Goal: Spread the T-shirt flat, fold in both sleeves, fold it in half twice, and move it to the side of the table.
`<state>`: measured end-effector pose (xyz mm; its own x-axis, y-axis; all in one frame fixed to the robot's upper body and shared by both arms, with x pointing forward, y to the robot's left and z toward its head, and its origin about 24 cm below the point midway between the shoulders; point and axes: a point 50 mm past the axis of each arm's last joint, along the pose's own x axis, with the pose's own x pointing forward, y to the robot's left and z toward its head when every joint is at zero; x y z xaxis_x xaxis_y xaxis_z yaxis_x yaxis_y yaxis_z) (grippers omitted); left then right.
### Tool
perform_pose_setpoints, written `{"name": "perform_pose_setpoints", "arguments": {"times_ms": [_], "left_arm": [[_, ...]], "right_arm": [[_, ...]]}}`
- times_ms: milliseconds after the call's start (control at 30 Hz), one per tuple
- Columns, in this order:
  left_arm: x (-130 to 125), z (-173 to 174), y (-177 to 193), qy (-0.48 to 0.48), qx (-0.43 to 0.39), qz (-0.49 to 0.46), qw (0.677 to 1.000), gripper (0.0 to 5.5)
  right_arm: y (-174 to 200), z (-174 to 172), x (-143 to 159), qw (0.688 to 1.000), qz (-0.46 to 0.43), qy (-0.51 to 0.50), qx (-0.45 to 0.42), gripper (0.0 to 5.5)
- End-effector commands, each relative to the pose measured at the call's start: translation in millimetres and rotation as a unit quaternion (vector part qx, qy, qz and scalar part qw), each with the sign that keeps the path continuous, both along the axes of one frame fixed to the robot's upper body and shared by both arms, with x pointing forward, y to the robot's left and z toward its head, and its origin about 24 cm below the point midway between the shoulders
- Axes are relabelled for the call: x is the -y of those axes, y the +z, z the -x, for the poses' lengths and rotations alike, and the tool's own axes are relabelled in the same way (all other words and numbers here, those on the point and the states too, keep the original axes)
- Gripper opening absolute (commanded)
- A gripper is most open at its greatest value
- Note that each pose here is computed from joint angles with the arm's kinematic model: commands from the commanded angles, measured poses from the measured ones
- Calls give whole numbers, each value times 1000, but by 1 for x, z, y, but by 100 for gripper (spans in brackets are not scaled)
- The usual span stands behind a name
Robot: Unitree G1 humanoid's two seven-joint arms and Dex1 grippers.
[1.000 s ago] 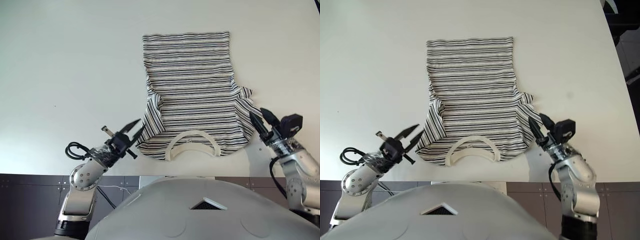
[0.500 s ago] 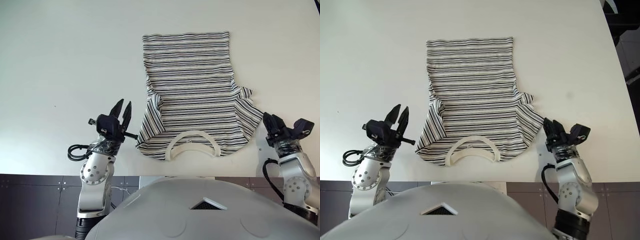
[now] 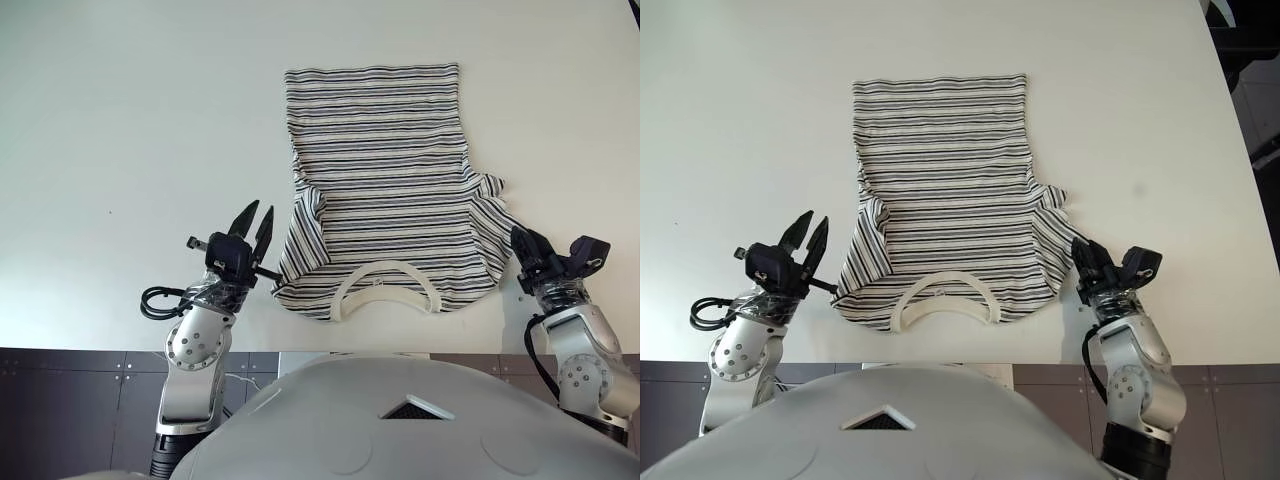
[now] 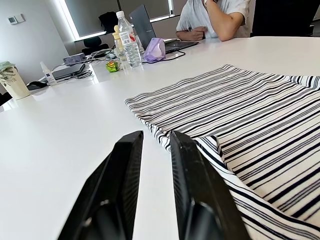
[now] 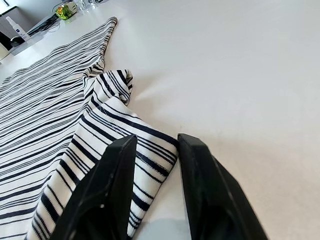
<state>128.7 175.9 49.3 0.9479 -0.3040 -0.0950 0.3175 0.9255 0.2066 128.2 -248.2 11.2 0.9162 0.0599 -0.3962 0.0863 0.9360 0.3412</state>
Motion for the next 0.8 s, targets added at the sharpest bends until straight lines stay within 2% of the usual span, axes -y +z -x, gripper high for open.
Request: {"name": "perform_pose_setpoints", "arguments": {"times_ms": [33, 133, 200, 300, 400, 500, 800], "left_arm": [[-1, -2, -2, -6, -6, -11, 1000, 99], [0, -1, -3, -4, -8, -7, 1000, 99], [0, 0, -4, -4, -10, -6, 1000, 99], [0, 1, -5, 0, -10, -6, 1000, 99], [0, 1, -5, 2, -9, -6, 1000, 99], [0, 1, -5, 1, -8, -6, 1000, 99], [3, 0, -3, -18, -6, -15, 1000, 99]], "right_arm": [[-9, 2, -1, 1000, -5, -14, -21, 60], [-7, 0, -3, 999, 27, 19, -13, 12], [-1, -5, -5, 994, 85, 64, 12, 12], [15, -15, -10, 969, 191, 138, 73, 12], [35, -19, -25, 954, 192, 181, 146, 12], [44, -18, -36, 943, 187, 213, 172, 12], [33, -1, -70, 915, 167, 335, 150, 12]]}}
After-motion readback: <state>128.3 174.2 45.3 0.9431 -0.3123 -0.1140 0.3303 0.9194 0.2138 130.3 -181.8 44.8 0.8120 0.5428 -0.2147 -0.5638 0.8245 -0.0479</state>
